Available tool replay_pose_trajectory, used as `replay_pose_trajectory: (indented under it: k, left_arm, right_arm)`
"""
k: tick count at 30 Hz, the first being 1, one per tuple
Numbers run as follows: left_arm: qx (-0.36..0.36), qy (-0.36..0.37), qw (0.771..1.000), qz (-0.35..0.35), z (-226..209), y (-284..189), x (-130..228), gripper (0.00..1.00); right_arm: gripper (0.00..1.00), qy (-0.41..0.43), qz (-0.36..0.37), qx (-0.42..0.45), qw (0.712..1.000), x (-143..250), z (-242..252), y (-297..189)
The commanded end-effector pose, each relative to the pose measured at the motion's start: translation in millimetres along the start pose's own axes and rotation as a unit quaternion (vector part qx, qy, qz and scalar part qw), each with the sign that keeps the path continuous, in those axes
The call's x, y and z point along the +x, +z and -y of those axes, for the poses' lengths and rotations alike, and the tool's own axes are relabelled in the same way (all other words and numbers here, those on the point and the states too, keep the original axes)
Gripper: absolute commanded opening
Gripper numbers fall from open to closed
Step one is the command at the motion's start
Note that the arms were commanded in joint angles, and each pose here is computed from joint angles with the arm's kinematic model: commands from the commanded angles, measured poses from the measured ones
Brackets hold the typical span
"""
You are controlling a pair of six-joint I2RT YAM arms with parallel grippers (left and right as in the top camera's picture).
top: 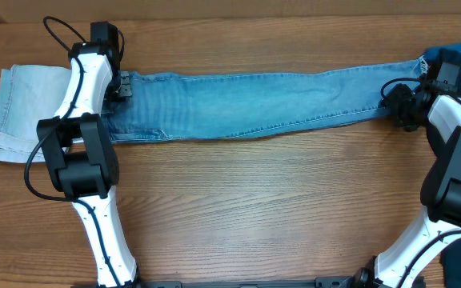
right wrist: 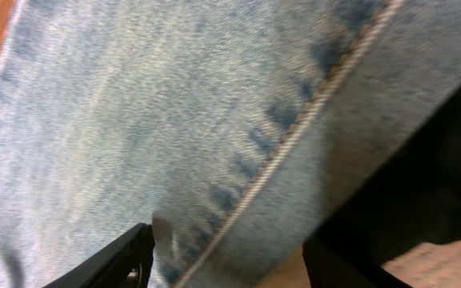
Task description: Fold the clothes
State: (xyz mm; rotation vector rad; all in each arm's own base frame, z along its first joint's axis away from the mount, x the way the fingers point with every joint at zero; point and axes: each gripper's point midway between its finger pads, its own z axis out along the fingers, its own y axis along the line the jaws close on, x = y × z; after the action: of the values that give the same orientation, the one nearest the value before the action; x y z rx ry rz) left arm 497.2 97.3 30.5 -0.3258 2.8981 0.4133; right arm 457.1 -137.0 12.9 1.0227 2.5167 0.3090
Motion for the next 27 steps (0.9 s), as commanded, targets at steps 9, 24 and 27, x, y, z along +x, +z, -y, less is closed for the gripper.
replay_pose_trajectory:
  k: [9, 24, 27]
  left_arm:
    - [-0.021, 0.003, 1.000, 0.004, -15.0, -5.7, -0.1, 0.26]
    - [-0.021, 0.005, 1.000, -0.003, -15.0, -5.7, 3.3, 0.24]
    - [-0.019, 0.004, 1.000, -0.004, -14.2, -5.7, 3.4, 0.24]
  right_arm:
    - [0.56, 0.030, 0.007, -0.038, 0.999, 18.6, 4.0, 27.4]
    - [0.04, -0.094, 0.068, -0.072, 0.991, -20.3, -31.3, -11.3]
    - [0.04, -0.159, 0.103, -0.080, 0.979, -35.0, -64.8, -52.8]
